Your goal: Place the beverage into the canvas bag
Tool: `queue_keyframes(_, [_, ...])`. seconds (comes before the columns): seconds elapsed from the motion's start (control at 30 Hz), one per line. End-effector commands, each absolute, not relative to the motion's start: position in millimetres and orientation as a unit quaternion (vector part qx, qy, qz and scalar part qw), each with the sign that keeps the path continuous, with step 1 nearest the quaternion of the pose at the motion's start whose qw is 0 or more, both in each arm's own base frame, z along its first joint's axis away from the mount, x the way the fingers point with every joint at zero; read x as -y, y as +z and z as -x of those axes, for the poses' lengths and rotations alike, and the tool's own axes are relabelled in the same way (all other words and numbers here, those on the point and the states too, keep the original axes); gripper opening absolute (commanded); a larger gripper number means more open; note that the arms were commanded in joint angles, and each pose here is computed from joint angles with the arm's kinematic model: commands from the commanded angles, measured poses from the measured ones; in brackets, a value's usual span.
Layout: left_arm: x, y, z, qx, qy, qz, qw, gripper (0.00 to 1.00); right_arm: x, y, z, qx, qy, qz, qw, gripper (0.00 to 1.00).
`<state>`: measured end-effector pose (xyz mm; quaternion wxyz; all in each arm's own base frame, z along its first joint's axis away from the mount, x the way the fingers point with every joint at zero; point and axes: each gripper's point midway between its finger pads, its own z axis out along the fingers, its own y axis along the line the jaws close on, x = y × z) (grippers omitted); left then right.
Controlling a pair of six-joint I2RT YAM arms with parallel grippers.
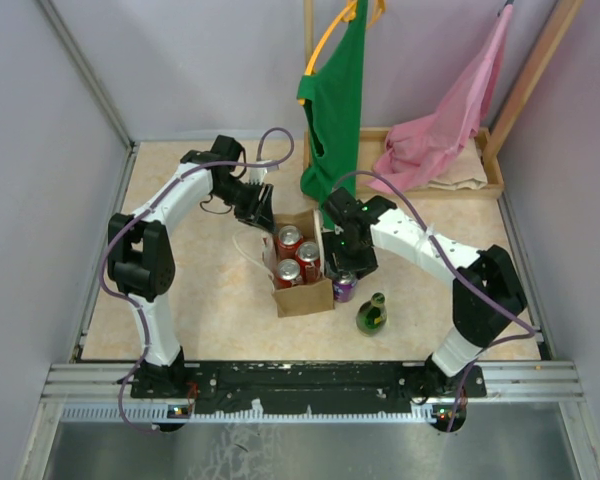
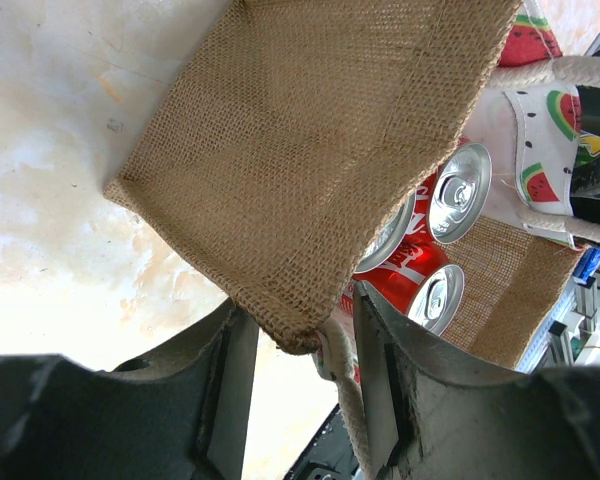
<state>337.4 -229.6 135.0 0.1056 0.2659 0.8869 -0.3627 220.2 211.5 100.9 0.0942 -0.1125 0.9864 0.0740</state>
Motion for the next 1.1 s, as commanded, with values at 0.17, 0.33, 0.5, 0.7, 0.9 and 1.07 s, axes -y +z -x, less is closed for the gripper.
queue_keyframes(0.17, [235,138,-341,-0.880,-0.369,-0.278,0.109,0.48,-201,88,-212,-0.989,0.044,0.114,0.080,0.18])
queue_keyframes(0.33, [235,138,-341,-0.880,-0.368,-0.278,0.110,0.48,-199,92,-216,-0.989,0.036,0.110,0.088,0.09])
queue_keyframes(0.5, [235,140,-342,-0.880,-0.368,-0.278,0.111,0.48,-196,107,-226,-0.987,0.028,0.098,0.122,0.00])
queue_keyframes(0.7, [235,139,-342,-0.880,-0.368,-0.279,0.110,0.48,-184,123,-239,-0.985,0.018,0.077,0.150,0.00])
queue_keyframes(0.9, [235,139,-342,-0.881,-0.367,-0.279,0.111,0.48,-165,143,-255,-0.982,0.014,0.052,0.181,0.00])
queue_keyframes(1.07, [235,140,-342,-0.881,-0.367,-0.277,0.112,0.48,-141,163,-270,-0.977,0.002,0.030,0.210,0.00])
